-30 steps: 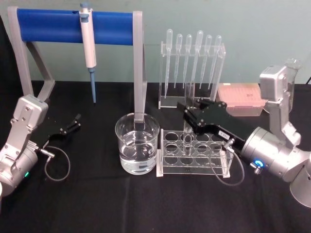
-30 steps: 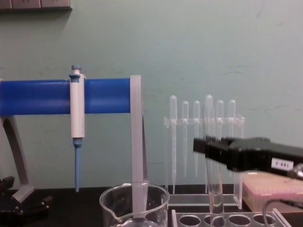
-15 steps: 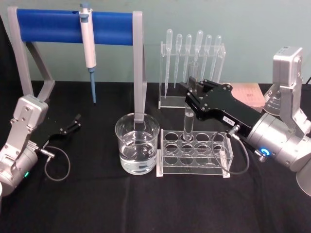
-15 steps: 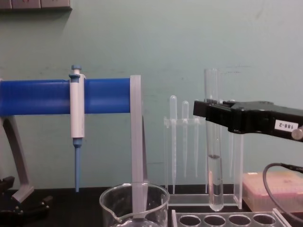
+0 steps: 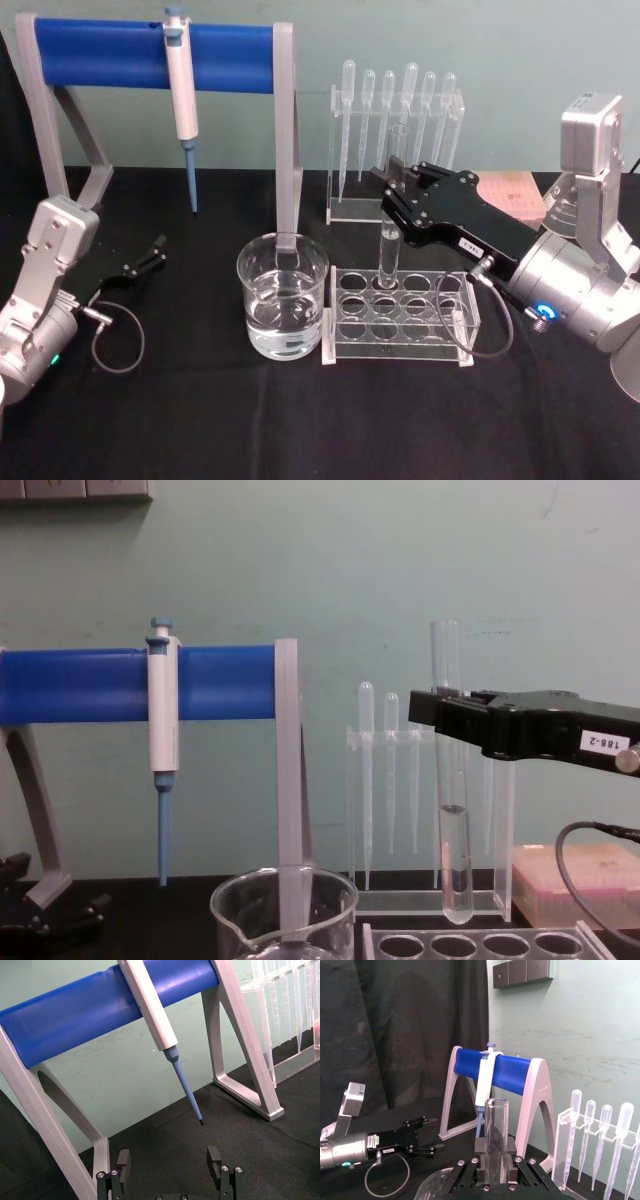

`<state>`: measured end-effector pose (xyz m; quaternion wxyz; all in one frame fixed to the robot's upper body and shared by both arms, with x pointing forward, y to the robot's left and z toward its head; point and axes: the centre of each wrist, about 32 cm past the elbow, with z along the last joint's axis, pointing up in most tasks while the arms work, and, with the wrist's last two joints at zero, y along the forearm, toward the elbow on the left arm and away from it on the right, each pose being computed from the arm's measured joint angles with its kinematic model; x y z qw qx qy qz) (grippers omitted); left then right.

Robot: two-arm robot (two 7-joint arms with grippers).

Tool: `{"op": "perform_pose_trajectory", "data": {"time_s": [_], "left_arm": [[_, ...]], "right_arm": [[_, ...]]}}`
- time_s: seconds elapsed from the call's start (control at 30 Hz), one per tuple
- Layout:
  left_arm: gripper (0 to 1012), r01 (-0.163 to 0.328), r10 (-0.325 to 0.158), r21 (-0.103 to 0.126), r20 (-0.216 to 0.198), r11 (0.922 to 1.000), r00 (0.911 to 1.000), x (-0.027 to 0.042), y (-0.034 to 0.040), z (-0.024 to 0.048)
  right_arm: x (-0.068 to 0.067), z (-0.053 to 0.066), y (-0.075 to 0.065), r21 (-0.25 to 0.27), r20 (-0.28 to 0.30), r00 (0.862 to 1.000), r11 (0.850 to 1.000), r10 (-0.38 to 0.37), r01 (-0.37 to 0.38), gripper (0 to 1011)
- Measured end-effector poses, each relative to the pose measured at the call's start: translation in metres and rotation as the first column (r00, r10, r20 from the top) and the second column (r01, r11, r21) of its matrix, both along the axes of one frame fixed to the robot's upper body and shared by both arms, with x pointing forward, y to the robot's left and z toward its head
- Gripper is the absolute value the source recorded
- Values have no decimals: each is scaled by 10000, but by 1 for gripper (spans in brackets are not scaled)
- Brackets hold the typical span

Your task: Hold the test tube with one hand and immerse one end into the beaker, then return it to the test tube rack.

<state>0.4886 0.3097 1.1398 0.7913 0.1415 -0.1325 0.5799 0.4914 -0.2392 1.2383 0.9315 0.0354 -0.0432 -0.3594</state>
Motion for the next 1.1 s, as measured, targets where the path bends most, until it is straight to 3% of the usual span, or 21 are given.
{"op": "perform_pose_trajectory", "data": {"time_s": [1.1], "left_arm": [[1000,1,-1,0,0,10000,10000,0,0,0]], "right_arm": [[1,-7,0,-1,-19,10000,10000,0,0,227]]}}
